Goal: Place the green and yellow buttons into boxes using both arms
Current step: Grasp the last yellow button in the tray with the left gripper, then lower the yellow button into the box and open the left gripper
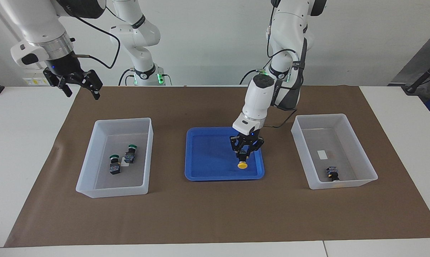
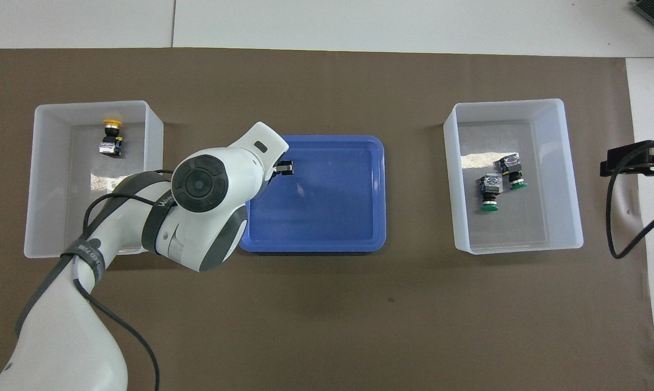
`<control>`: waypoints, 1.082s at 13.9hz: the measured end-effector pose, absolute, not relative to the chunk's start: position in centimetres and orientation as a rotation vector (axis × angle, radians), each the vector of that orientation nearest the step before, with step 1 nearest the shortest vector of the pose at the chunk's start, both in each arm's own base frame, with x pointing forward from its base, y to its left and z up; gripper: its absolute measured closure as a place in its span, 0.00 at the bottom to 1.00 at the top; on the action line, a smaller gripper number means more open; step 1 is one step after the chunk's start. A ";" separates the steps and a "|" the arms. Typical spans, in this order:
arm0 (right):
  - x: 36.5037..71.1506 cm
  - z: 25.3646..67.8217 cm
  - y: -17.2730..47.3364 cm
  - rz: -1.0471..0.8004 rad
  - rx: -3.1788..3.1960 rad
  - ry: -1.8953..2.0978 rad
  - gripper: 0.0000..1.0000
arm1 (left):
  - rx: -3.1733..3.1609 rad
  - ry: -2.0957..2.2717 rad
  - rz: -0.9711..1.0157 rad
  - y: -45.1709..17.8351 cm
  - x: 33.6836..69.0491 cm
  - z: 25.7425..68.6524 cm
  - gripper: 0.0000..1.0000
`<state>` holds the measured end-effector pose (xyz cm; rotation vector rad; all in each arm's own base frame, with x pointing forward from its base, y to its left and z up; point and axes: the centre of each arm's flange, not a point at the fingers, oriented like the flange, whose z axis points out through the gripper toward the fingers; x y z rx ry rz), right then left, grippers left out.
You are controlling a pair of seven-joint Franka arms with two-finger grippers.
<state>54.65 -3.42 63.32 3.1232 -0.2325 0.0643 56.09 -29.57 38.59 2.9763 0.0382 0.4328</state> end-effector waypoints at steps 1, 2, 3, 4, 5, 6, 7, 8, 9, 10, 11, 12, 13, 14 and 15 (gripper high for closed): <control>54.7 63.3 -3.3 0.064 3.123 -0.230 0.00 | 2.981 0.070 0.439 -27.5 56.6 40.5 0.57; 54.7 63.3 -3.2 0.063 3.124 -0.227 0.00 | 2.987 0.093 0.448 -25.1 57.2 42.1 0.57; 54.6 63.3 -3.1 0.061 3.124 -0.224 0.00 | 2.994 0.116 0.460 -22.5 57.8 43.3 0.57; 54.6 63.3 -3.1 0.059 3.124 -0.223 0.00 | 3.000 0.140 0.470 -20.0 58.5 43.8 0.57; 54.6 63.3 -3.1 0.057 3.124 -0.222 0.00 | 3.008 0.167 0.476 -17.6 59.2 43.9 0.57; 54.6 63.3 -3.0 0.056 3.124 -0.222 0.00 | 3.018 0.197 0.478 -14.9 59.9 43.8 0.57; 54.6 63.3 -3.0 0.056 3.124 -0.221 0.00 | 3.029 0.211 0.489 -12.0 60.5 43.7 0.57; 54.6 63.3 -3.0 0.056 3.124 -0.221 0.00 | 3.041 0.202 0.511 -9.0 61.1 43.8 0.57; 54.6 63.3 -3.0 0.056 3.124 -0.220 0.00 | 3.055 0.182 0.533 -6.1 61.6 43.8 0.57; 54.6 63.3 -2.9 0.056 3.124 -0.219 0.00 | 3.069 0.162 0.552 -3.4 61.8 43.8 0.57; 54.6 63.3 -2.9 0.056 3.125 -0.217 0.00 | 3.083 0.141 0.569 -0.9 61.9 43.7 0.57; 54.6 63.3 -2.8 0.056 3.125 -0.215 0.00 | 3.096 0.119 0.578 1.1 61.9 43.6 0.57; 54.6 63.3 -2.7 0.056 3.125 -0.214 0.00 | 3.107 0.106 0.577 2.5 61.8 43.2 0.57; 54.6 63.3 -2.7 0.056 3.125 -0.213 0.00 | 3.115 0.099 0.568 3.4 61.7 42.6 0.57; 54.6 63.3 -2.7 0.056 3.125 -0.213 0.00 | 3.119 0.092 0.560 3.6 61.7 41.8 0.57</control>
